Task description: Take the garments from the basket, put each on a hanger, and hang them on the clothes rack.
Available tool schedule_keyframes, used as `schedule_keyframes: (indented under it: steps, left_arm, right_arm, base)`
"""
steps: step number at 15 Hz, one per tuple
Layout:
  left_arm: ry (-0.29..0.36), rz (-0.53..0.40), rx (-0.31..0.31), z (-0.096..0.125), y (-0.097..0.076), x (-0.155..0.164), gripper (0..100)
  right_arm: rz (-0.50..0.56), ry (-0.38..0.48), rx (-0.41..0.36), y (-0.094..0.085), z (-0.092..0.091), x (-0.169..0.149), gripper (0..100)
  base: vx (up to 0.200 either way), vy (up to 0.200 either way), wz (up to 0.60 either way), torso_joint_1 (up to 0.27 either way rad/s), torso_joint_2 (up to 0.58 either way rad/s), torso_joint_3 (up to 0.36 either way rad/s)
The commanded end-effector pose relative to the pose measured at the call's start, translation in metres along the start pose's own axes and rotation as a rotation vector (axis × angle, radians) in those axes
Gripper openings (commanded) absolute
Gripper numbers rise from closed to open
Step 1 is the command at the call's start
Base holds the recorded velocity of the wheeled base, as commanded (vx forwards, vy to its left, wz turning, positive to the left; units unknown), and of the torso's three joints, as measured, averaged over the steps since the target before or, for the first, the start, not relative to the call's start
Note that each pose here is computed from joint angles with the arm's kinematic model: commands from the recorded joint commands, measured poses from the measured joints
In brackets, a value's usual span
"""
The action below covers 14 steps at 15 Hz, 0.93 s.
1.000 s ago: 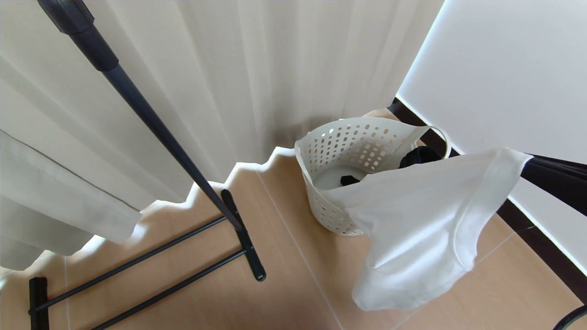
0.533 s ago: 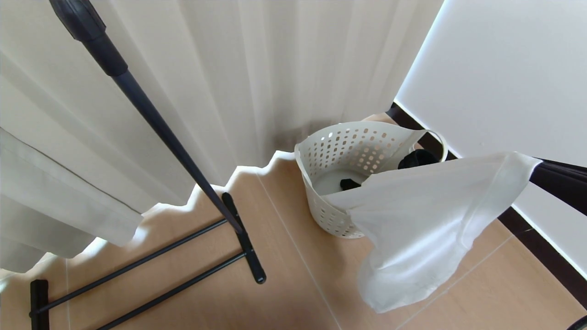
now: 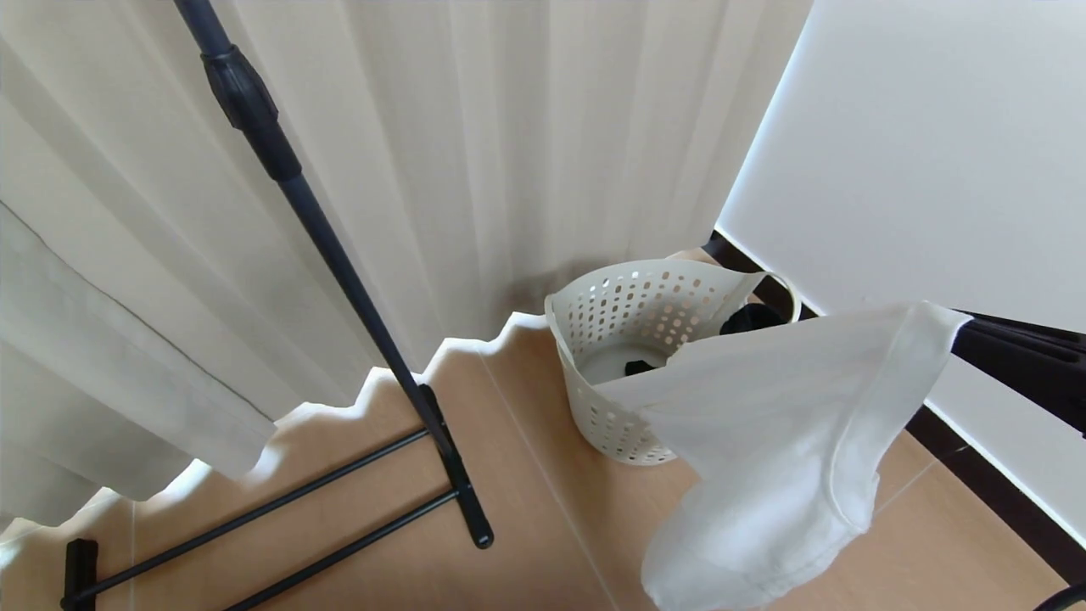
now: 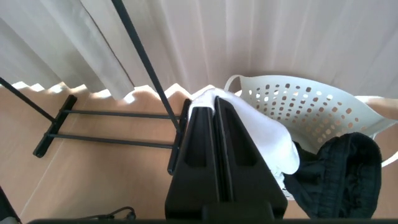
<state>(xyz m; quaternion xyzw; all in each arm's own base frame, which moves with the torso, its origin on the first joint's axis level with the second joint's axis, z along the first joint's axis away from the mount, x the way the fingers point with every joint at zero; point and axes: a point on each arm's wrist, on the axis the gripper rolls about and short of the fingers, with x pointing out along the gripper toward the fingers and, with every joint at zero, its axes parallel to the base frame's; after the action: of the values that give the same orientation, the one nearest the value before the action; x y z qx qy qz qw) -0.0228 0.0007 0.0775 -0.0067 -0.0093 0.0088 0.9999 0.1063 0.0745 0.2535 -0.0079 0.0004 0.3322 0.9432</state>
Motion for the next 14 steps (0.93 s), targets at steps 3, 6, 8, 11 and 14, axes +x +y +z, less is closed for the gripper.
schedule_keyframes:
  steps: [3, 6, 8, 11, 14]
  left_arm:
    - [0.0, 0.002, -0.001, 0.0001, 0.0, 0.0001, 100]
    - [0.0, 0.002, -0.001, 0.0001, 0.0, 0.0001, 100]
    - [0.0, 0.001, -0.001, 0.0001, 0.0, 0.0001, 100]
    - [0.0, 0.001, -0.001, 0.0001, 0.0, 0.0001, 100]
    - [0.0, 0.001, -0.001, 0.0001, 0.0, 0.0001, 100]
  right_arm:
    - [-0.016, 0.019, 0.001, -0.0025, -0.0023, 0.0046, 0]
    - [-0.016, 0.02, 0.0, -0.0025, -0.0028, 0.0046, 0]
    - [-0.016, 0.017, 0.0, -0.0025, -0.0024, 0.0042, 0]
    - [-0.016, 0.022, 0.0, -0.0025, -0.0032, 0.0046, 0]
    - [-0.016, 0.02, 0.0, -0.0025, -0.003, 0.0046, 0]
  base:
    - [0.0, 0.0, 0.0, -0.001, -0.1, 0.089]
    - [0.0, 0.0, 0.0, 0.019, -0.38, -0.142]
    - [0.0, 0.0, 0.0, 0.036, -0.43, -0.173]
    - [0.0, 0.0, 0.0, 0.085, -0.45, -0.17]
    - [0.0, 0.0, 0.0, 0.118, -0.45, -0.147]
